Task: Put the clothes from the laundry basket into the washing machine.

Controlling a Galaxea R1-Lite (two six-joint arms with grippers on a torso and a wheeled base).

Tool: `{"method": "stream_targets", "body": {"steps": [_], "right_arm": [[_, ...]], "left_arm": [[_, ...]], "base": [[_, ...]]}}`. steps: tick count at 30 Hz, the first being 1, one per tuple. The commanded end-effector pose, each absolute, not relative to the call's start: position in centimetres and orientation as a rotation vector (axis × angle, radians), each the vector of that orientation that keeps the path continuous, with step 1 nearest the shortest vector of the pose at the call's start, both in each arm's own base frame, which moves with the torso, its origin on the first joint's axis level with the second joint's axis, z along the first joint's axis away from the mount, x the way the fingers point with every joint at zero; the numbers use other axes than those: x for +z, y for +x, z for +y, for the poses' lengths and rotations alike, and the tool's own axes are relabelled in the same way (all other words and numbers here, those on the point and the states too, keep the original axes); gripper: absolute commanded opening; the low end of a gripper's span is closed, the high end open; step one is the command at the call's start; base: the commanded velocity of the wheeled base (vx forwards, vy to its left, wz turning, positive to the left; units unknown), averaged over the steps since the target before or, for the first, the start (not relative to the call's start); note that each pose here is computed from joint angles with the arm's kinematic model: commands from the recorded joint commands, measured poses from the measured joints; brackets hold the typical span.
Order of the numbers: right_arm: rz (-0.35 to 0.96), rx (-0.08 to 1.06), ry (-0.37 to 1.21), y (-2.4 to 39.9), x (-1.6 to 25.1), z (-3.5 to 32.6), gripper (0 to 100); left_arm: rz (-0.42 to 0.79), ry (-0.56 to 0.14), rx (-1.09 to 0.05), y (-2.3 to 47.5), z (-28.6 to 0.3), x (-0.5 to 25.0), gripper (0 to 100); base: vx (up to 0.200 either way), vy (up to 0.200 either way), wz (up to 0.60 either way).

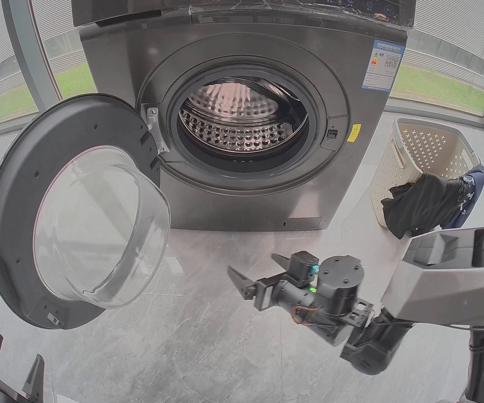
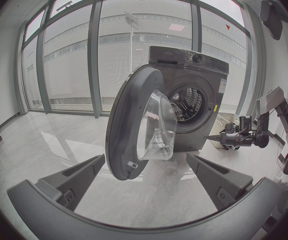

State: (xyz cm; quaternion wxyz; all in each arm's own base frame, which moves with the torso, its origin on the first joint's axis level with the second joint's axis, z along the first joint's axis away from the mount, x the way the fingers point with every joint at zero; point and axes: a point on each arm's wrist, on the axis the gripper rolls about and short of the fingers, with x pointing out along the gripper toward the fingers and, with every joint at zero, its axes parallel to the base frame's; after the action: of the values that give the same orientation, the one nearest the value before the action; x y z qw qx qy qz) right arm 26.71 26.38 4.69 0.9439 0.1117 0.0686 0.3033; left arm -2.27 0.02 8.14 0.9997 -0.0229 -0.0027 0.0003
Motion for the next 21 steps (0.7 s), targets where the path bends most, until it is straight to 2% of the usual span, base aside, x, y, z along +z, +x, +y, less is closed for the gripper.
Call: {"method": "stream_targets", "body": {"steps": [1,2,3,6,11,15,19,21], "right_arm": [[0.056,0.5,0.238,23.0,11.0,16.9,100],[0.056,0.5,0.238,23.0,11.0,16.9,100],[0.012,0.466,0.242,21.7,12.7,14.4,100],[-0.044,0.408,0.235,19.5,14.3,10.7,100],[-0.057,0.32,0.172,15.3,14.2,5.3,100],[-0.08,0.243,0.158,12.9,15.3,3.3,100],[0.018,0.217,0.111,9.8,14.6,2.3,100],[0.07,0.215,0.016,6.6,13.6,1.5,100]], "left_arm": [[-0.006,-0.046,0.001,-2.3,0.0,7.6,100],[-0.006,-0.046,0.001,-2.3,0.0,7.6,100],[-0.006,-0.046,0.001,-2.3,0.0,7.6,100],[-0.006,-0.046,0.001,-2.3,0.0,7.6,100],[-0.006,-0.046,0.001,-2.3,0.0,7.6,100],[-0.006,-0.046,0.0,-2.3,0.0,7.6,100],[-0.006,-0.046,0.001,-2.3,0.0,7.6,100],[-0.006,-0.046,0.0,-2.3,0.0,7.6,100]], "base": [[0.0,0.0,0.0],[0.0,0.0,0.0],[0.0,0.0,0.0],[0.0,0.0,0.0],[0.0,0.0,0.0],[0.0,0.0,0.0],[0.0,0.0,0.0],[0.0,0.0,0.0]]}}
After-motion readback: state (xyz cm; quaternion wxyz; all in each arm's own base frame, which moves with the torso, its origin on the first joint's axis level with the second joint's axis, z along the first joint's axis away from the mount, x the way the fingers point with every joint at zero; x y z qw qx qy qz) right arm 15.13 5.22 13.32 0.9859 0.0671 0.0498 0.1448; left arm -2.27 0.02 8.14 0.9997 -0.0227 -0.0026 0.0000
